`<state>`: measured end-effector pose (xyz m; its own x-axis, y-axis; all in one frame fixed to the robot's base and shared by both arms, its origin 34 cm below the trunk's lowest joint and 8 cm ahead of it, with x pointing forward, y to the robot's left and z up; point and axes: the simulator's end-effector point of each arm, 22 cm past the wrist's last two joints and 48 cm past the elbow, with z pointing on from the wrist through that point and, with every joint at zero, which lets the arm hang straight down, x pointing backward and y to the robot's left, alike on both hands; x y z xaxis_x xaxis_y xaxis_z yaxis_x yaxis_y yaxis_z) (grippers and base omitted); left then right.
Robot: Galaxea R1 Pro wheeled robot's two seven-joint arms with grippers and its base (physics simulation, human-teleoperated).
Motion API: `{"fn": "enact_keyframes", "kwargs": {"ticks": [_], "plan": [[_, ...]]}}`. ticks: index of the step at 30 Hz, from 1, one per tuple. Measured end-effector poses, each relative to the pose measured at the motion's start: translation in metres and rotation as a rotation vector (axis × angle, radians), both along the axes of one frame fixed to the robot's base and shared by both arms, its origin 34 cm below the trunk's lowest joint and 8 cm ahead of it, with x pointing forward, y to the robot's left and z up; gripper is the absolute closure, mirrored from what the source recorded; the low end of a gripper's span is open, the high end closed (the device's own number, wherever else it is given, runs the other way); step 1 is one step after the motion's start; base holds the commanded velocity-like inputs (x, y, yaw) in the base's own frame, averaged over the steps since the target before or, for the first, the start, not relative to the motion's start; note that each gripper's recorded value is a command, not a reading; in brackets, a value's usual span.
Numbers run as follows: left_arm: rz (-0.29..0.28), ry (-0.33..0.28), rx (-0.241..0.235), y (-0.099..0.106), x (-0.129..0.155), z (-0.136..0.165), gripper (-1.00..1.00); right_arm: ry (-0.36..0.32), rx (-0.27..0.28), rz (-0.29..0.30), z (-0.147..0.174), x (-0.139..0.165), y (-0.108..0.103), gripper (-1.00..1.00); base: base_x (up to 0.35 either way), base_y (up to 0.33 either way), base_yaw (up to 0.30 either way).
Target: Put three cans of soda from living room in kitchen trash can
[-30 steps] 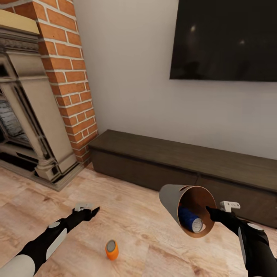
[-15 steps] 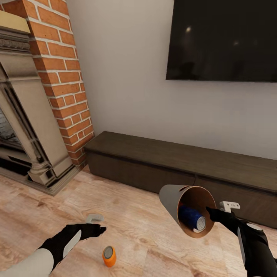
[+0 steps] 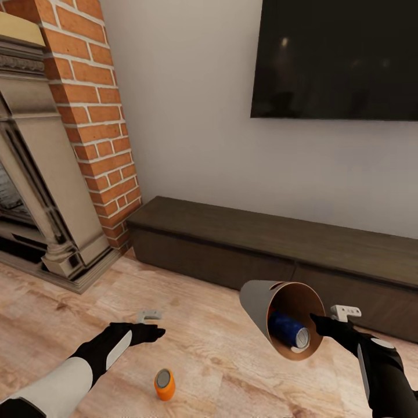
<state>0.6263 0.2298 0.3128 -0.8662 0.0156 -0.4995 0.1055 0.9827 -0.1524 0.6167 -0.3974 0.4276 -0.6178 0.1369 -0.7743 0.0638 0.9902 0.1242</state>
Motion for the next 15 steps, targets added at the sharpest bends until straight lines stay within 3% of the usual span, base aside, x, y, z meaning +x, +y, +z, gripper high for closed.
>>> {"fn": "enact_keyframes", "kwargs": {"ticks": [7, 11, 15], "plan": [[-0.001, -0.006, -0.002, -0.004, -0.002, -0.015, -1.0, 0.004, -0.001, -0.001, -0.016, -0.004, -0.001, 1.0, 0.0, 0.0, 0.0], [-0.015, 0.019, -0.01, -0.043, -0.009, -0.025, -1.0, 0.02, -0.012, -0.004, -0.023, -0.006, -0.005, 1.0, 0.0, 0.0, 0.0], [-0.018, 0.037, -0.005, -0.052, -0.013, -0.034, -1.0, 0.035, -0.016, -0.002, -0.029, -0.006, -0.006, 1.0, 0.0, 0.0, 0.0]]}}
